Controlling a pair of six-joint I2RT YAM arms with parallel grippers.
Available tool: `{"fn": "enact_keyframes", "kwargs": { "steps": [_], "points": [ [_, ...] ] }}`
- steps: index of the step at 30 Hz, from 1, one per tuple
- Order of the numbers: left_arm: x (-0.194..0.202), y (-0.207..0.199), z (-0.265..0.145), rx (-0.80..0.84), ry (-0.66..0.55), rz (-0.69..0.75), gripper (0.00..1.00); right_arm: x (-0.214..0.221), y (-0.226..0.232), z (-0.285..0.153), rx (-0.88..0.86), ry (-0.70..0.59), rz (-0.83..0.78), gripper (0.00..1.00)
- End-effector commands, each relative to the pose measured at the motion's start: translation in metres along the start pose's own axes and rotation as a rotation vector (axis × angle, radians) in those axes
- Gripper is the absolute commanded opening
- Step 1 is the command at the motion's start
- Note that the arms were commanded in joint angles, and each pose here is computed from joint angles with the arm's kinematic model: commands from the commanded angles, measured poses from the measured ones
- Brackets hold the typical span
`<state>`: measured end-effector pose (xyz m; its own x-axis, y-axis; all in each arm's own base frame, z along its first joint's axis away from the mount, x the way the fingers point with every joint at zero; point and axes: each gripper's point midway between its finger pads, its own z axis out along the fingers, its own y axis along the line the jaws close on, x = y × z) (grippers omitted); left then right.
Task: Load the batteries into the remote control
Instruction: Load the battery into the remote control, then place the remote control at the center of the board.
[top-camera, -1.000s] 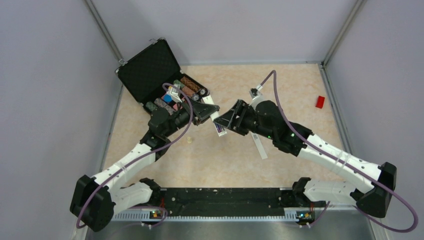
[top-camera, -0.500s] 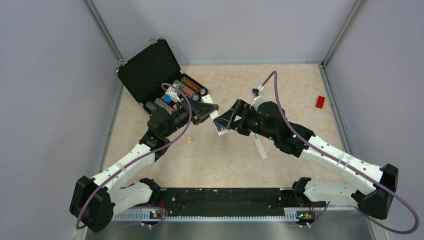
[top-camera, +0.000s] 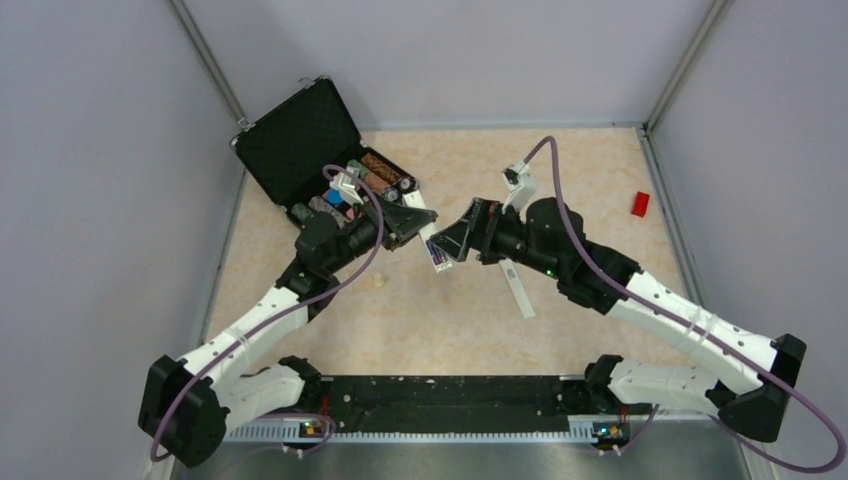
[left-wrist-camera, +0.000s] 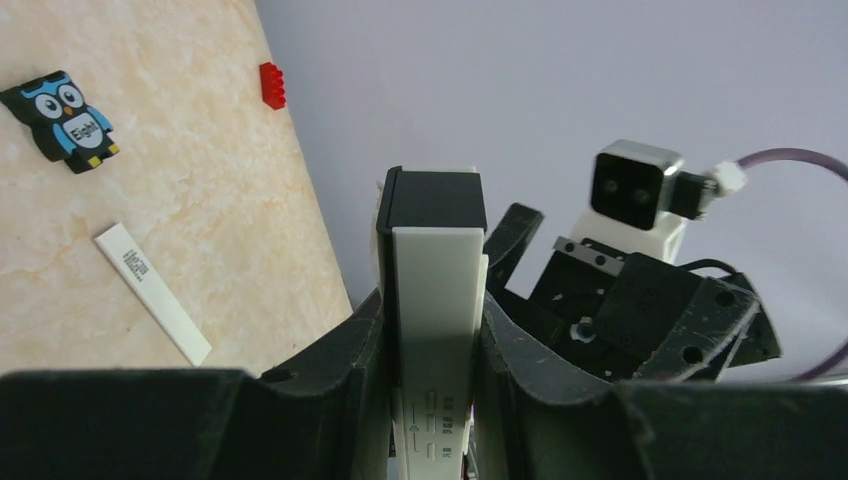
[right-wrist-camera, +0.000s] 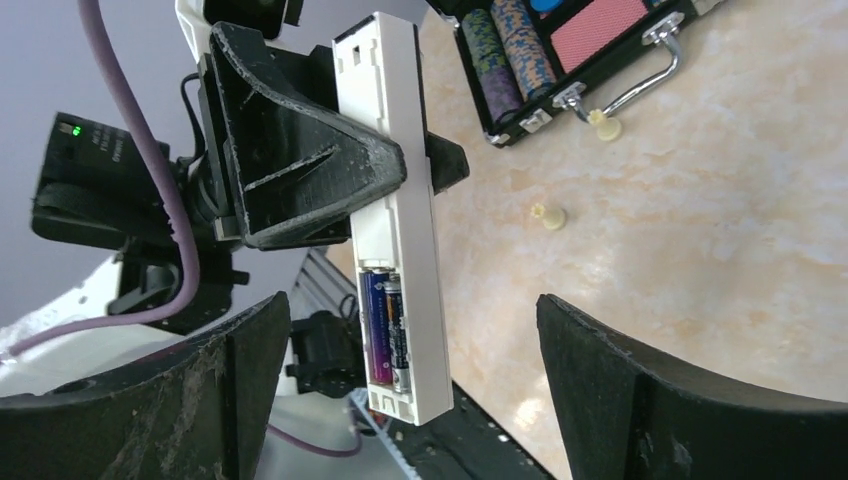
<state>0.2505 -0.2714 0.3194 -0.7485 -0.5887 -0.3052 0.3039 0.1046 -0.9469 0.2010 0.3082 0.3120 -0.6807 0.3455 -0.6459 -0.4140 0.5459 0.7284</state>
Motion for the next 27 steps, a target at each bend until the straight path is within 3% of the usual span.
{"fn": "enact_keyframes", "kwargs": {
  "steps": [1, 10, 18, 27],
  "points": [
    [-0.014, -0.024, 0.001, 0.021, -0.042, 0.070, 0.00, -0.018, 0.010, -0.001, 0.016, 0.023, -0.234, 0.89],
    [-0.013, 0.018, 0.005, -0.174, -0.028, 0.025, 0.00, 0.011, 0.015, 0.028, 0.122, 0.121, -0.530, 0.83],
    [-0.010, 0.030, 0.003, -0.215, -0.021, 0.012, 0.00, 0.030, -0.006, 0.044, 0.205, 0.184, -0.568, 0.56],
    [-0.008, 0.032, 0.004, -0.215, -0.012, 0.019, 0.00, 0.040, -0.031, 0.054, 0.293, 0.210, -0.590, 0.59]
  ]
}}
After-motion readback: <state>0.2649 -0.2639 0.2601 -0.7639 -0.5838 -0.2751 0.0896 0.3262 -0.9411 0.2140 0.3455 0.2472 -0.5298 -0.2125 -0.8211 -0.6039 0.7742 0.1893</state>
